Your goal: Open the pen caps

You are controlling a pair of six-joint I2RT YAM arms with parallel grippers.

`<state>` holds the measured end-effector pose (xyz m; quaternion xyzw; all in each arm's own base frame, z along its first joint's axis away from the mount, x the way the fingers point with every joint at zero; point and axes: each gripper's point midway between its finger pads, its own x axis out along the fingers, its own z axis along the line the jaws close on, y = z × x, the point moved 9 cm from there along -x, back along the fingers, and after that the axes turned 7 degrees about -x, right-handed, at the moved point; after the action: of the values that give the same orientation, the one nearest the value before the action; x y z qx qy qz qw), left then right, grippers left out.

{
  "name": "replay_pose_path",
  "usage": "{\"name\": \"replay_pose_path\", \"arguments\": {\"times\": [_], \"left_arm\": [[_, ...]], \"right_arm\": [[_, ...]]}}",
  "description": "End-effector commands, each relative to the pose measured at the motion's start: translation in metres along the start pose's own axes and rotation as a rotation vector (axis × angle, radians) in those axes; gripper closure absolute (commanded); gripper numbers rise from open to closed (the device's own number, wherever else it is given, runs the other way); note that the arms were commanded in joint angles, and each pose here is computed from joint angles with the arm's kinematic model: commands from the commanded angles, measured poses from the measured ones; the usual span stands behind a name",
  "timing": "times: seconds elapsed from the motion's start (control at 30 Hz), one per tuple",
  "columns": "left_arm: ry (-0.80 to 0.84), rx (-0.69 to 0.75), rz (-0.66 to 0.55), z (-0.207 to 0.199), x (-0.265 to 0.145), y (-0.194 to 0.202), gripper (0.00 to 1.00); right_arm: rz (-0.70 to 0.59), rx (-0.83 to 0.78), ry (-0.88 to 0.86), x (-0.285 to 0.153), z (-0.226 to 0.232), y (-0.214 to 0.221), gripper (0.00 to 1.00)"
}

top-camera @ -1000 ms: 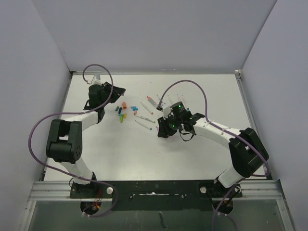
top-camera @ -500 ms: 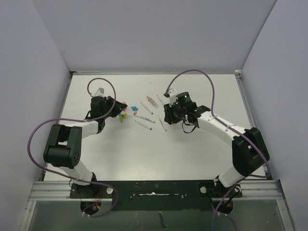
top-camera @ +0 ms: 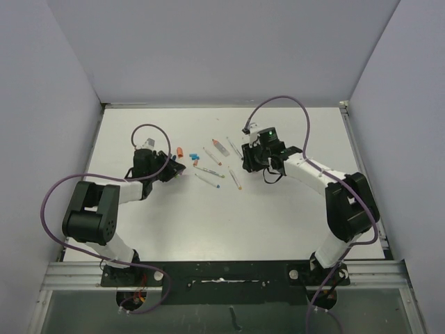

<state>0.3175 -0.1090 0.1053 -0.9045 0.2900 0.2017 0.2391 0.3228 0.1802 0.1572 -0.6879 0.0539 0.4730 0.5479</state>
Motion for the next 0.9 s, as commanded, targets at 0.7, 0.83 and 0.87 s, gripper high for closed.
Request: {"name": "replay_pose_path", "arguments": {"times": [0.7, 0.83, 0.87], "left_arm": [[-0.013, 0.02, 0.056, 0.015, 0.012, 0.01, 0.75], [-0.016, 0.018, 0.054, 0.013, 0.009, 0.009, 0.63], [-0.015, 0.019, 0.053, 0.012, 0.008, 0.009, 0.61]], "right_arm": [[-0.045, 0.031, -0.024, 0.028, -0.016, -0.005, 1.0], [-0.036, 0.036, -0.038, 0.033, -0.015, -0.002, 1.0], [-0.031, 0.037, -0.04, 0.034, -0.015, 0.0, 1.0]]}}
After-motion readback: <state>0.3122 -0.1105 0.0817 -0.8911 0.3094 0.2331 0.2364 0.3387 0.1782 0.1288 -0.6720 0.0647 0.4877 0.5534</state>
